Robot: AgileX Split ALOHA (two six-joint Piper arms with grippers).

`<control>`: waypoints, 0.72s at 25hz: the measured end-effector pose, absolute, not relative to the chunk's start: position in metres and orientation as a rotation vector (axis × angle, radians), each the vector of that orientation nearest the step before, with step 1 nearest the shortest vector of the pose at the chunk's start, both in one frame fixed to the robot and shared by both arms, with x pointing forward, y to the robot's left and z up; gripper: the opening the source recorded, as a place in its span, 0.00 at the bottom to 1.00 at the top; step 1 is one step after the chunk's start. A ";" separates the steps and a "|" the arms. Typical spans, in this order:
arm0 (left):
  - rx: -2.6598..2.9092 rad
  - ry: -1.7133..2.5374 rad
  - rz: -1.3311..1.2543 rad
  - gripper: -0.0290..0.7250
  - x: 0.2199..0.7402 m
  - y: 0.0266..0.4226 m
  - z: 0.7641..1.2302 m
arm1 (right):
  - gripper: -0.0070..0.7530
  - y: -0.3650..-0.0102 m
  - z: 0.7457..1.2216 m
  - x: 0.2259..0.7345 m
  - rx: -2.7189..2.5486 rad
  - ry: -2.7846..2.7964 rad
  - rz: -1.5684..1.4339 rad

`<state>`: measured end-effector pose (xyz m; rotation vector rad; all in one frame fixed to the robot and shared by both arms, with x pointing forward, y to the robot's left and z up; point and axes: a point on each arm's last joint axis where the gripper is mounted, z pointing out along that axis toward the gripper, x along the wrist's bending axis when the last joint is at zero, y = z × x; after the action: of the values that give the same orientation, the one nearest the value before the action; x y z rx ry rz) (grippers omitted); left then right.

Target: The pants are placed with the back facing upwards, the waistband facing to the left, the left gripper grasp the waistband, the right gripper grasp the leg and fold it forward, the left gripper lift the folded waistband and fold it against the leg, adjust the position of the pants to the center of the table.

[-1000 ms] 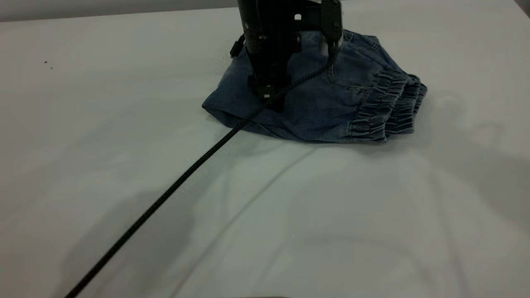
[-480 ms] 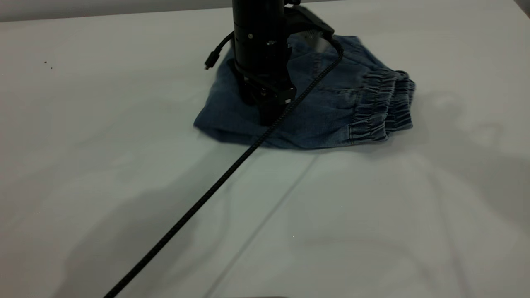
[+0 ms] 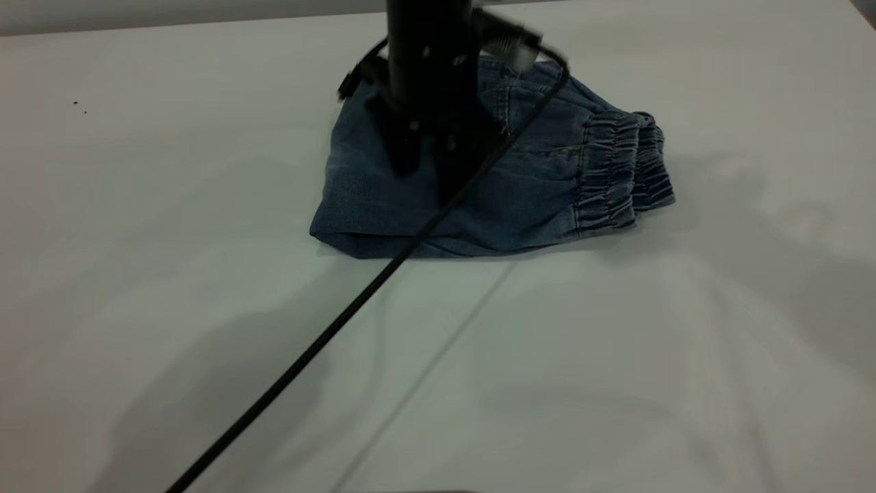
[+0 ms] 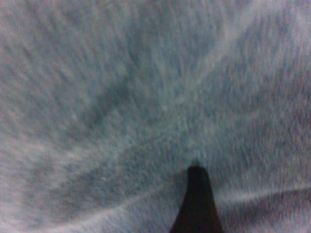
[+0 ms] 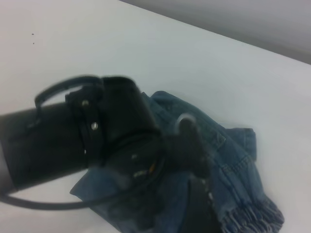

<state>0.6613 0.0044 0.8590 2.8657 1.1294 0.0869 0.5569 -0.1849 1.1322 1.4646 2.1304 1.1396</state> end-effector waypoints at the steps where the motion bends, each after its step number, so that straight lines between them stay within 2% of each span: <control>1: 2.836 1.118 0.117 0.72 0.666 0.001 0.868 | 0.58 -0.186 1.135 0.555 1.458 2.125 1.147; 5: 2.728 1.076 0.219 0.72 0.677 -0.006 0.910 | 0.58 -0.192 1.162 0.532 1.396 2.085 1.192; 10: 2.613 1.043 0.330 0.72 0.673 -0.003 0.979 | 0.58 -0.205 1.203 0.481 1.300 2.056 1.253; 18: 2.388 1.074 0.600 0.72 0.638 0.035 1.117 | 0.58 -0.228 1.243 0.386 1.177 2.085 1.294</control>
<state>0.6376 0.0346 1.1170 2.3884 1.0743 0.6001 0.3858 -0.2275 1.2426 1.1774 2.0848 1.2943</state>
